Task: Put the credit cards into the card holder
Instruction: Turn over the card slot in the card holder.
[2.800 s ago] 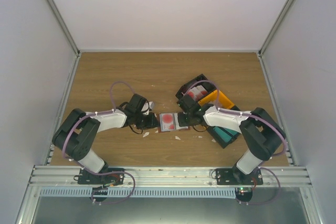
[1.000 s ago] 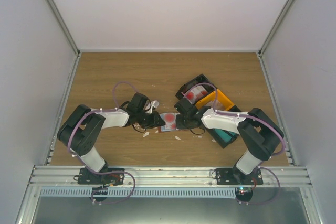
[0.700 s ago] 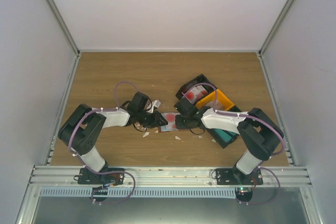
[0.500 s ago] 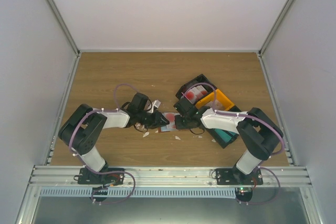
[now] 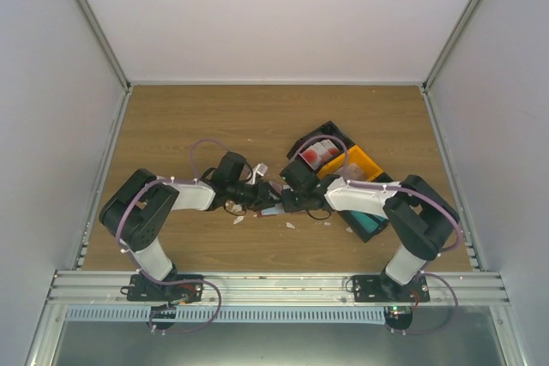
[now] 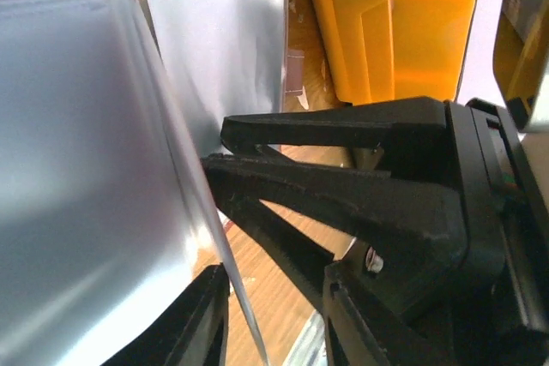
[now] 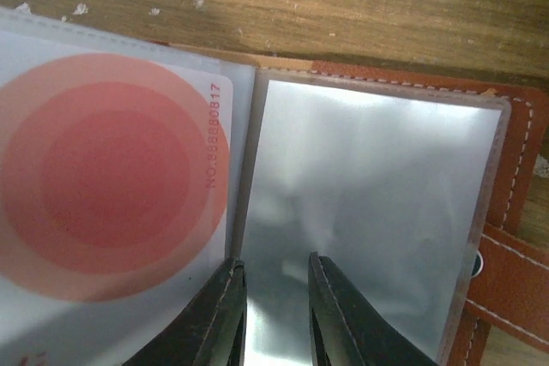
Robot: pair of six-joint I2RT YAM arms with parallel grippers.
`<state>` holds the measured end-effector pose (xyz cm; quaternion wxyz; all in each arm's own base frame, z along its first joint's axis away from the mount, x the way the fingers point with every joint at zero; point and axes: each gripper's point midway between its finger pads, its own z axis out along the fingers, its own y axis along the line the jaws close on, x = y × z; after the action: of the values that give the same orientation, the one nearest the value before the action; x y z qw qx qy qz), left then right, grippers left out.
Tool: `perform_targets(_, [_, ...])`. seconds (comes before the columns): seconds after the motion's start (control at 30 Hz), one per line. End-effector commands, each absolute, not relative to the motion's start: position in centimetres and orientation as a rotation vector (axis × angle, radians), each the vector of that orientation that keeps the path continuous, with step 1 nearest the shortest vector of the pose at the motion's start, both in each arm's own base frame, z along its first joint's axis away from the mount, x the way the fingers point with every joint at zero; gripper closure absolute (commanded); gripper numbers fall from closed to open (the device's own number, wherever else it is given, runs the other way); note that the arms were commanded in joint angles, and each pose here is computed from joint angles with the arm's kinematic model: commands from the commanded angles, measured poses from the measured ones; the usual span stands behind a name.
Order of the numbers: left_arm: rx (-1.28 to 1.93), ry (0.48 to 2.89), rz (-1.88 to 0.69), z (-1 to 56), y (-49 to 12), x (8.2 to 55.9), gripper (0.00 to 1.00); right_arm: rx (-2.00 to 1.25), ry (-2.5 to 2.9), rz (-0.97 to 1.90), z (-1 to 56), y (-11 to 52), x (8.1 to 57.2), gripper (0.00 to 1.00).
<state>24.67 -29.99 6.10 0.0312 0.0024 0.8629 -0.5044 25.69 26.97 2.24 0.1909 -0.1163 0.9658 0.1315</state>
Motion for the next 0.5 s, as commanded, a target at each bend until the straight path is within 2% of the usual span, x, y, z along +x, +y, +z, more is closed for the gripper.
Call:
perform_targets(0.0, [0.130,2.614,-1.580,7.4,-31.5,25.1,0.63,-0.370,2.708,0.362,2.4,26.6,24.7,0.77])
perform_targets(0.23, [0.241,2.610,-1.562,8.0,-32.8,25.1,0.56,-0.170,2.632,0.252,5.0,23.1,26.1,0.71])
perform_targets(0.33, [0.284,2.602,-1.560,8.3,-33.6,25.2,0.49,-0.103,2.568,0.306,7.5,22.2,26.5,0.66])
perform_targets(0.47, [0.310,2.616,-1.539,7.8,-34.3,25.7,0.45,-0.042,2.505,0.356,10.1,20.2,26.9,0.62])
